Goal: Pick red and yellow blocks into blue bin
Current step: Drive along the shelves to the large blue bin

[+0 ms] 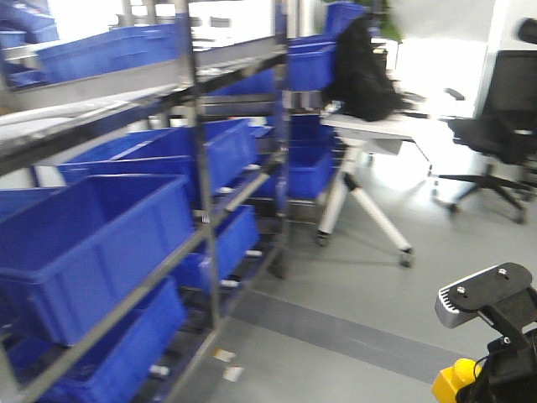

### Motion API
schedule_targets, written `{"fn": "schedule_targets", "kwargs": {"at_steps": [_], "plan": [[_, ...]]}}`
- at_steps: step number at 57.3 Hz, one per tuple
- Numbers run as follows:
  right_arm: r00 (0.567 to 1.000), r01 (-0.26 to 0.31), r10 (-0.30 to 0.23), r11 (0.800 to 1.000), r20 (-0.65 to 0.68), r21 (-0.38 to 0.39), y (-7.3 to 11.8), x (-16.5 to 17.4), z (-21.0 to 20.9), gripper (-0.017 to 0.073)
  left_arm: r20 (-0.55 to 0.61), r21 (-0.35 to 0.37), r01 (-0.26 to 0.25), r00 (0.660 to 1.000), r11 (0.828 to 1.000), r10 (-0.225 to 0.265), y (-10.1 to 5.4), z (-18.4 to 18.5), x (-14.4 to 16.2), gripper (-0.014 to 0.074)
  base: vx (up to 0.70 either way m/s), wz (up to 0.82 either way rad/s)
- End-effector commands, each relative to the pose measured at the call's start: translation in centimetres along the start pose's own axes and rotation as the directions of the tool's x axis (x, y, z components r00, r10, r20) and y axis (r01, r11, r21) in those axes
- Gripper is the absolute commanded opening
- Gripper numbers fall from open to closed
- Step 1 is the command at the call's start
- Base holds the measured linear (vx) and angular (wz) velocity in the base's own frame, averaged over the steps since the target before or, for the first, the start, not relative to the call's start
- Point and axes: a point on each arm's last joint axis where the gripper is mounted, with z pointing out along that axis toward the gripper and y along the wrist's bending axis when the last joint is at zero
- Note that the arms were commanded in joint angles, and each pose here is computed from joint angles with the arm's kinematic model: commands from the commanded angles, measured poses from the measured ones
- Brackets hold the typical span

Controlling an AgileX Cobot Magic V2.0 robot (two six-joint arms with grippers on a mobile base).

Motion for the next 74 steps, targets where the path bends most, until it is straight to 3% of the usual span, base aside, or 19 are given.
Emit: {"fn": "schedule_targets", "kwargs": {"at_steps": [1,74], "plan": [[0.996,0.011,-0.012,1.0,0.088,0.017,-0.11,-0.85,-1.19,0.0269,0.094,0.007,0.004,0.996,1.0,-0.005,-0.16,-0.61,-1.18,0.0237,0.27,0.54],[0.996,0.011,-0.012,1.0,0.086,0.017,-0.11,-0.83,-1.19,0.0269,0.093,0.007,0.004,0.996,1.0,-0.005,-0.16,-0.61,-1.17,0.0237,0.14,0.69]]}}
